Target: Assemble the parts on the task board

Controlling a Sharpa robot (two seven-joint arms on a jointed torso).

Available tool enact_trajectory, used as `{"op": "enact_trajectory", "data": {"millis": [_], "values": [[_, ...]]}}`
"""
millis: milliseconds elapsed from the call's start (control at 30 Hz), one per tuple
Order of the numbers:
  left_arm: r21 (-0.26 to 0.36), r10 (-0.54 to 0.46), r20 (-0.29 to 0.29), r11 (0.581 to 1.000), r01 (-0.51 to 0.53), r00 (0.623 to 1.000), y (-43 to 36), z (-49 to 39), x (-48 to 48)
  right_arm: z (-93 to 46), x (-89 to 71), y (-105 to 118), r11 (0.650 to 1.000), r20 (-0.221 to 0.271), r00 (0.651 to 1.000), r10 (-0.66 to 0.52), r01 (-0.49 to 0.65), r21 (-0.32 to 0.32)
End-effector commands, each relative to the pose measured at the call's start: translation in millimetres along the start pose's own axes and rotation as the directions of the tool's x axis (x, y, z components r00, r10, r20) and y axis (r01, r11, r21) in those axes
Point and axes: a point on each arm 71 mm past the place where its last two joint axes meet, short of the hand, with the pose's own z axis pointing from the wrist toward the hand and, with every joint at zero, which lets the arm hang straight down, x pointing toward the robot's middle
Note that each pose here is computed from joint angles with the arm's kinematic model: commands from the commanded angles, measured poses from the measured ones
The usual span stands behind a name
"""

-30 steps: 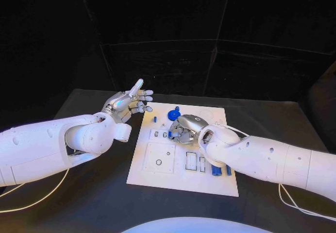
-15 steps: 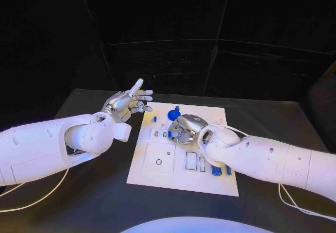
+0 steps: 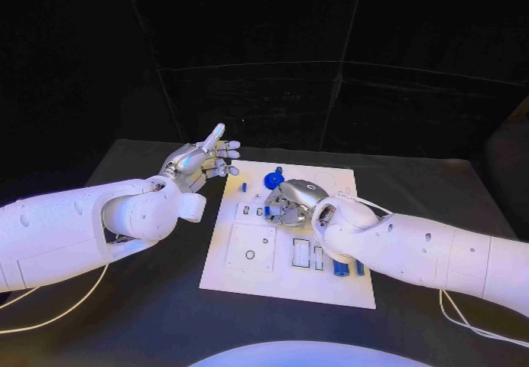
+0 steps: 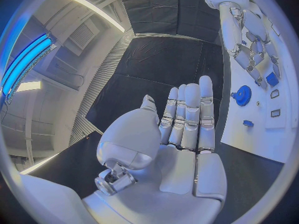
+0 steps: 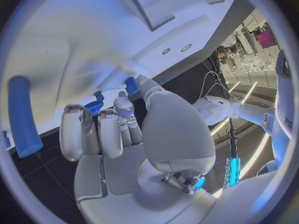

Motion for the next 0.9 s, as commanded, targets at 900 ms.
{"op": "enact_trajectory", "data": {"millis": [900], "values": [[-0.222,0.669,-0.318,0.636,-0.739,0.672,-0.4,26.9,-8.7,-78.2,-146.9,-48,0.84,0.118,0.837,0.534,-0.511,-0.18]]}}
